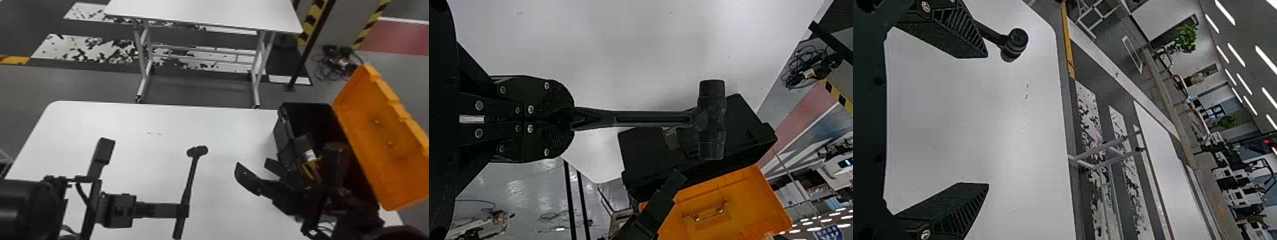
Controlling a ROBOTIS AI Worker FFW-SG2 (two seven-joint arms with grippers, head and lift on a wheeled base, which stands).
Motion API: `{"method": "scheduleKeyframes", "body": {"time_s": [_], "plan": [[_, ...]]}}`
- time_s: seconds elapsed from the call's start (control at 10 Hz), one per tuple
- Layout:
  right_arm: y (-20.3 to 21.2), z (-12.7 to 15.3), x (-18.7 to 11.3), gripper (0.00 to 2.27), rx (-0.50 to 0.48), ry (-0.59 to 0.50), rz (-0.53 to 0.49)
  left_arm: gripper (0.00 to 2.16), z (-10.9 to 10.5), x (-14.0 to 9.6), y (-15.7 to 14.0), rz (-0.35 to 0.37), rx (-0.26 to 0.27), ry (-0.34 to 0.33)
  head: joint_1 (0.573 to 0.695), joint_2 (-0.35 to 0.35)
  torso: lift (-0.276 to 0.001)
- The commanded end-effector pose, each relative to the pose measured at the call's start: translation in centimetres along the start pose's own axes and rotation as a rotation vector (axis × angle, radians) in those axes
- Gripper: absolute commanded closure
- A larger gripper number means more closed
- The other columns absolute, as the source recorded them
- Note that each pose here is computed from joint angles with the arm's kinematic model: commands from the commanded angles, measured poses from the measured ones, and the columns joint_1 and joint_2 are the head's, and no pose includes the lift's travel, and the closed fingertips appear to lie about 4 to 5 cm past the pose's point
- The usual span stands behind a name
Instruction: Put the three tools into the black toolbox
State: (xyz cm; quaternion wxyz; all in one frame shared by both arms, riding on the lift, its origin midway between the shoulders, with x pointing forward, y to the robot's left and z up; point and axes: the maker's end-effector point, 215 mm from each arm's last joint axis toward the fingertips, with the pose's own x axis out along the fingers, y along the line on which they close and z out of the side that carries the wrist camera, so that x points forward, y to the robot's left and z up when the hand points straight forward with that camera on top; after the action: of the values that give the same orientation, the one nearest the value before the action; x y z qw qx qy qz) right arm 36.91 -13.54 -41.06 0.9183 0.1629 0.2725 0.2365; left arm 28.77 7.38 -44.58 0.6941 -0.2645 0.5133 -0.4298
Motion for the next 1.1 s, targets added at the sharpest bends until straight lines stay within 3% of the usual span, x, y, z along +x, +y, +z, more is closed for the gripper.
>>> {"method": "scheduleKeyframes", "body": {"time_s": [0.0,0.2,0.5,1.0], "plan": [[-0.4,0.0,0.1,0.08,-0.003,0.015,-0.005,2.14,-0.8,-0.4,-1.4,-0.042,-0.002,-0.008,0.695,-0.109,-0.051],[-0.9,-0.3,0.0,0.08,-0.008,0.037,-0.010,2.14,-1.6,-0.9,-2.8,-0.059,0.022,-0.007,0.695,-0.123,-0.051],[-1.3,-1.2,-0.1,0.08,0.002,0.087,-0.004,2.14,-1.8,-2.0,-5.4,-0.144,0.023,-0.029,0.695,-0.146,-0.051],[0.7,-3.9,0.6,0.08,0.056,0.175,0.071,2.14,-1.9,-1.4,-6.3,-0.155,0.038,-0.020,0.695,-0.140,-0.051]]}}
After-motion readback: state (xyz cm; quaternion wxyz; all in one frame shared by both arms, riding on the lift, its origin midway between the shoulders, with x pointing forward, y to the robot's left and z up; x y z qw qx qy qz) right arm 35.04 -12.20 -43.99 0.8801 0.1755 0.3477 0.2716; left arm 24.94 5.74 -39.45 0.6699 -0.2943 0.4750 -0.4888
